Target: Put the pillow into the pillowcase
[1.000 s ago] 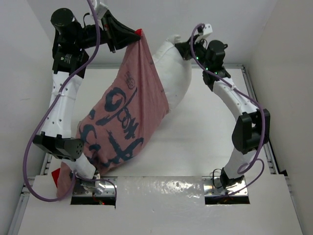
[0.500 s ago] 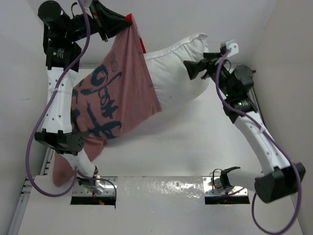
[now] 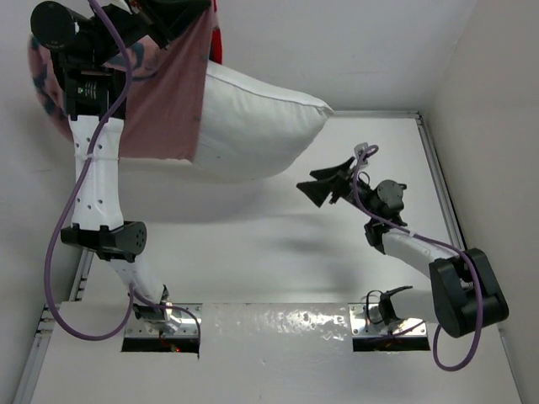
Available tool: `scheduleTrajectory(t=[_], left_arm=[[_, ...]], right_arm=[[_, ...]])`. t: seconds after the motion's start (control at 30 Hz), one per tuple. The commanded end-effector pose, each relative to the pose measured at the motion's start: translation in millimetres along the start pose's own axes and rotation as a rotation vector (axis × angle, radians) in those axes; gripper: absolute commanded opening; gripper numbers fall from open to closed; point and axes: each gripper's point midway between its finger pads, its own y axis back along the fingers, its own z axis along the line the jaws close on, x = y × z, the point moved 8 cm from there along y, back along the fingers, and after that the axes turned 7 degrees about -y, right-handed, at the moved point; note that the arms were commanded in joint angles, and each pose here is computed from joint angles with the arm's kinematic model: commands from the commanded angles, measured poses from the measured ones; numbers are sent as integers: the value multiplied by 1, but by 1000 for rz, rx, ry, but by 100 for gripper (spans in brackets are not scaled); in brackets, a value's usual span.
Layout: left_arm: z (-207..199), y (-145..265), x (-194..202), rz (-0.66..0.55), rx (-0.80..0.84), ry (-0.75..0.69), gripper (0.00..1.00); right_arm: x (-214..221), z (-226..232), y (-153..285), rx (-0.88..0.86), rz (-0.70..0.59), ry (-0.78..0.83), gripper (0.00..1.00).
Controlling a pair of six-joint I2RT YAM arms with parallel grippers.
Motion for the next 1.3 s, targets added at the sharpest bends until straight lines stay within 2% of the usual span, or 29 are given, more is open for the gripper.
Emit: scheduleTrajectory(t=[0.0,0.03,0.1,0.13,0.17,0.27,0.37,0.5,0.57,0.6,0.63,0.67,0.7,0.73,0.8,0.83,0.87,1.03,1.13,1.27], left_arm=[[-27,7,-91,-224,-55,-282,0],[-23,6,-82,-201,-59,-276,0],[-23,8,-76,-162,-58,-262,0],[-20,8,-68,-142,-60,-263,0],[-23,9,-67,-131,-48,-263,0],[-21,10,-54,-92,-30,-251,0],[-25,11,-46,-64,8,-235,0],[-27,13,-38,-48,25,-211,0],[-30,13,-39,-53,35,-209,0],[-29,12,-33,-51,38,-175,0],[-31,10,-31,-58,45,-156,0],[-32,8,-28,-63,54,-146,0],[-32,5,-23,-59,64,-125,0],[-32,3,-17,-54,71,-107,0],[-36,-3,-9,-47,99,-77,0],[-39,-7,-5,-48,112,-65,0],[-40,-9,1,-37,122,-49,0],[-57,-29,25,-18,189,24,0],[-68,-41,36,-17,228,53,0],[-79,-54,42,-24,278,80,0]], right_arm=[[-22,38,7,-185,-111,65,91],[-25,35,7,-154,-114,146,92],[-37,34,5,-56,-84,192,98],[-43,32,5,-25,-71,284,99],[-42,28,9,51,-21,274,99],[-51,20,15,162,3,426,99],[-55,8,16,184,22,613,99],[-90,3,9,200,-16,686,99],[-102,8,5,151,-14,737,99],[-96,8,-1,78,48,718,96],[-93,7,-5,52,103,679,79],[-104,15,-12,11,99,671,69],[-98,15,-16,-30,126,582,61],[-102,19,-20,-59,98,580,48],[-101,24,-24,-92,74,531,37],[-104,28,-27,-116,43,544,20],[-101,34,-30,-139,40,520,7],[-90,62,-55,-200,9,548,0],[-88,74,-69,-263,-22,542,0],[-105,88,-79,-326,-156,531,0]])
